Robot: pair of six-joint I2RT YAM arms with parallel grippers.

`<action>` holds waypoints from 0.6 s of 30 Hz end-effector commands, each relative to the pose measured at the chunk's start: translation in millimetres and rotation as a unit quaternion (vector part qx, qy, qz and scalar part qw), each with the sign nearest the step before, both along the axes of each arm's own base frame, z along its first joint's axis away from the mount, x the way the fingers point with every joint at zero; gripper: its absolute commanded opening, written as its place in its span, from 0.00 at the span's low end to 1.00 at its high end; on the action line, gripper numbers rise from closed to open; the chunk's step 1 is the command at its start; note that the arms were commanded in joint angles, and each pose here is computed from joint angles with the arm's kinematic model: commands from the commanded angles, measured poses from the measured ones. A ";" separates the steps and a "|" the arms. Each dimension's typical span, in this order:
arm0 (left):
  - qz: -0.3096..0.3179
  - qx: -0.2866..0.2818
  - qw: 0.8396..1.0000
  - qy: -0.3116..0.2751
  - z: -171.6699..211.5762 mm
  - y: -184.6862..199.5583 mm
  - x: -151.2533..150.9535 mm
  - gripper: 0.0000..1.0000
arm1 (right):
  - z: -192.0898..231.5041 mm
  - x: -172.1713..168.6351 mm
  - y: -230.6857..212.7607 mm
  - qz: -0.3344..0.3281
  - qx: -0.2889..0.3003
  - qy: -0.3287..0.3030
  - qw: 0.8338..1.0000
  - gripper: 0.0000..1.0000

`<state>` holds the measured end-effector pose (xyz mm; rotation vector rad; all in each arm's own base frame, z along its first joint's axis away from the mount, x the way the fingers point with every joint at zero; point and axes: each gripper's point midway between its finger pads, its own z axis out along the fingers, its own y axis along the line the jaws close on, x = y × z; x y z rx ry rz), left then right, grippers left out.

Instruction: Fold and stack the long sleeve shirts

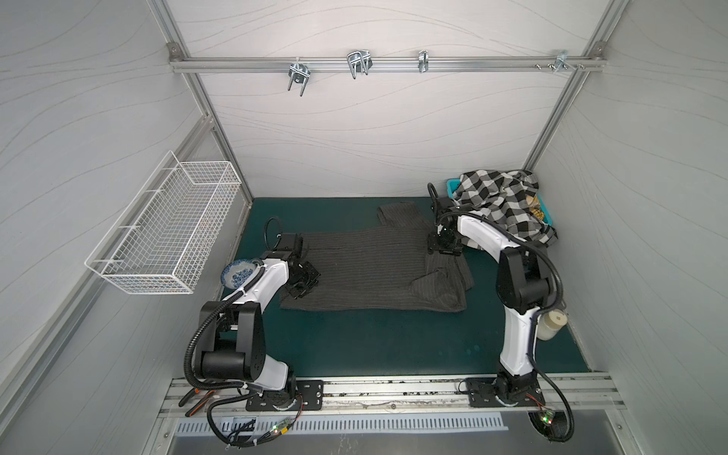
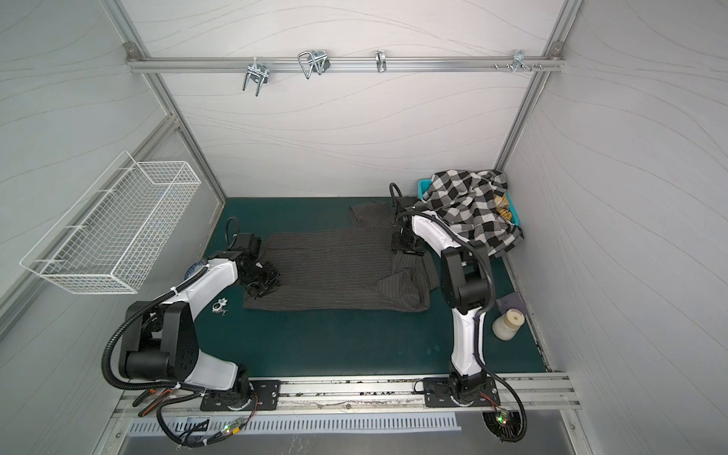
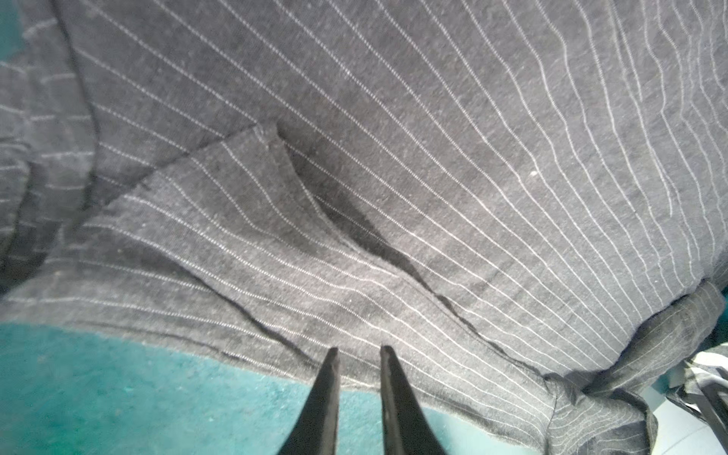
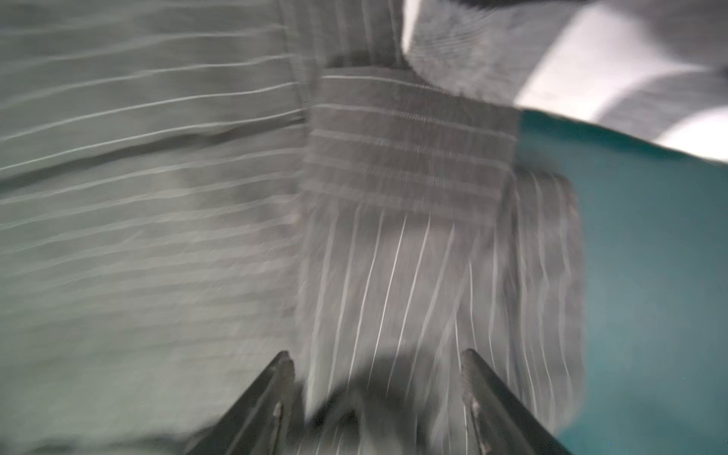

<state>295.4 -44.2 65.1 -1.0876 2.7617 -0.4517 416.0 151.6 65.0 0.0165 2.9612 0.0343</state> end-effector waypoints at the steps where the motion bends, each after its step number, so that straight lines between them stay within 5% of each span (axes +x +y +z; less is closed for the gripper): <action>1: -0.016 -0.002 1.000 0.016 -8.3 -2.7 -7.7 0.18 | 0.2 16.3 -10.4 0.010 -0.042 -0.006 0.999 0.66; 7: -0.019 -0.007 0.999 0.029 -24.2 -4.6 -10.8 0.14 | -11.0 13.7 -30.5 -0.027 -0.013 -0.004 1.000 0.60; 13: -0.021 -0.004 0.999 0.029 -24.7 -3.3 -9.2 0.13 | -25.4 9.8 -20.2 -0.038 0.098 0.011 0.994 0.35; 18: -0.021 0.000 0.999 0.030 -24.2 -2.3 -10.1 0.13 | -33.4 13.9 -20.8 -0.044 0.108 0.011 0.993 0.19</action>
